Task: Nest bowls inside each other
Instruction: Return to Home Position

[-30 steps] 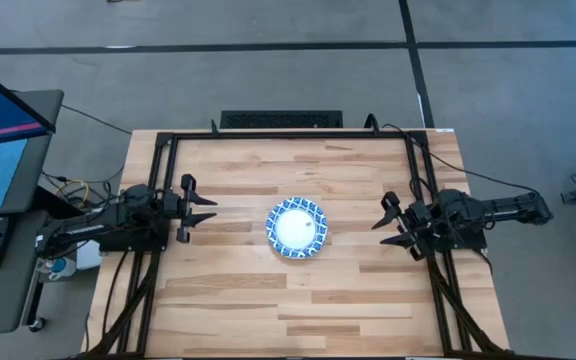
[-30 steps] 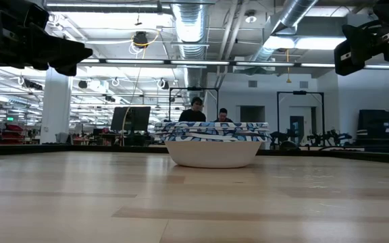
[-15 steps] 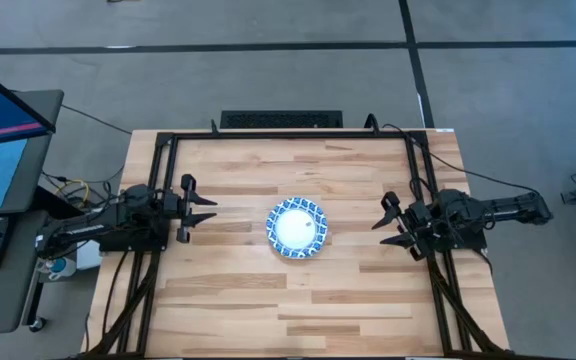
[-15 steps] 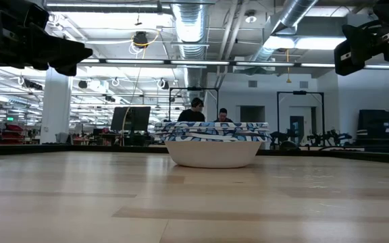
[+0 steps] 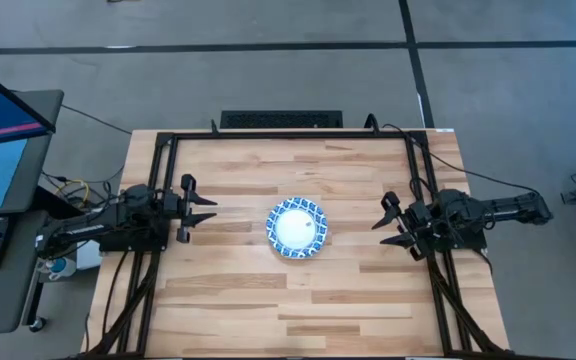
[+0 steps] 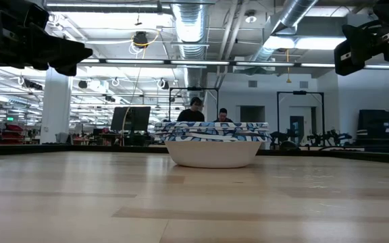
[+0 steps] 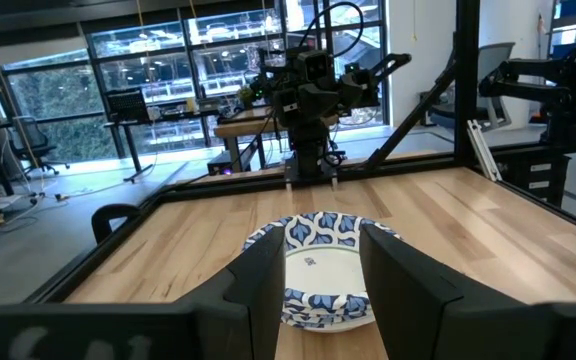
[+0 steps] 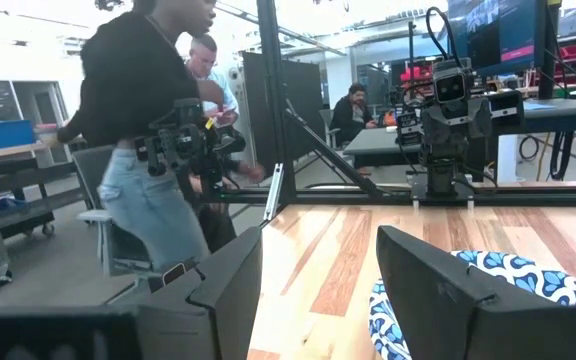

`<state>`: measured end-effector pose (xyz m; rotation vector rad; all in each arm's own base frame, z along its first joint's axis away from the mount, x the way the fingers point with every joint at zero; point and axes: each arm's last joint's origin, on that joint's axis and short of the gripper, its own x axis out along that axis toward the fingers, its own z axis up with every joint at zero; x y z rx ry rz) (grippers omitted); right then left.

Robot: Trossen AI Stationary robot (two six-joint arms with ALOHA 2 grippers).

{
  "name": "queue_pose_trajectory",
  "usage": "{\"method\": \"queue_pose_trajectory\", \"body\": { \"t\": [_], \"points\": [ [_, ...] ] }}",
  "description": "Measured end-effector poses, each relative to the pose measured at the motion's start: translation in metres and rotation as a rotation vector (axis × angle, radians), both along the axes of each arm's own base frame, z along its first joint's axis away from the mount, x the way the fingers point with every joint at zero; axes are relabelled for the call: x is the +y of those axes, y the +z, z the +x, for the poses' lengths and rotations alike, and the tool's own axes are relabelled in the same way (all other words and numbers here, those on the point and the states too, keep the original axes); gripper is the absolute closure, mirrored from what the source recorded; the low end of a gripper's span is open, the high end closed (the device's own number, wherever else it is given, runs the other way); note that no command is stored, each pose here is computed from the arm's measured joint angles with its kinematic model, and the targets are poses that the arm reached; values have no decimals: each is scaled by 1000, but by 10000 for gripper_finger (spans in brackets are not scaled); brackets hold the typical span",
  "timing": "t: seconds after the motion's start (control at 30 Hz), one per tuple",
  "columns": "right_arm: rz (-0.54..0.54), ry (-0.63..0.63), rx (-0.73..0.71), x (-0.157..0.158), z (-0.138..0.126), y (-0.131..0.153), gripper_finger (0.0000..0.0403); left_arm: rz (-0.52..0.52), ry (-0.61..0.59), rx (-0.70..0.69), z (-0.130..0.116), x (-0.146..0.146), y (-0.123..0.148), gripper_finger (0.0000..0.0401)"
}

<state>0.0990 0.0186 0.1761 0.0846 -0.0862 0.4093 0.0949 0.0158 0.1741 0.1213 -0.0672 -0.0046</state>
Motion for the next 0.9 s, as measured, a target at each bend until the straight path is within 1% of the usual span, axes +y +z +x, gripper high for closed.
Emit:
{"method": "queue_pose_trajectory", "body": {
  "t": [0.63, 0.9],
  "points": [
    [0, 0, 0, 0, 0, 0, 182, 0, 0, 0, 0, 0, 0, 277],
    [0, 0, 0, 0, 0, 0, 182, -3, -58, 2, 1, -8, 0, 277]
  ]
}}
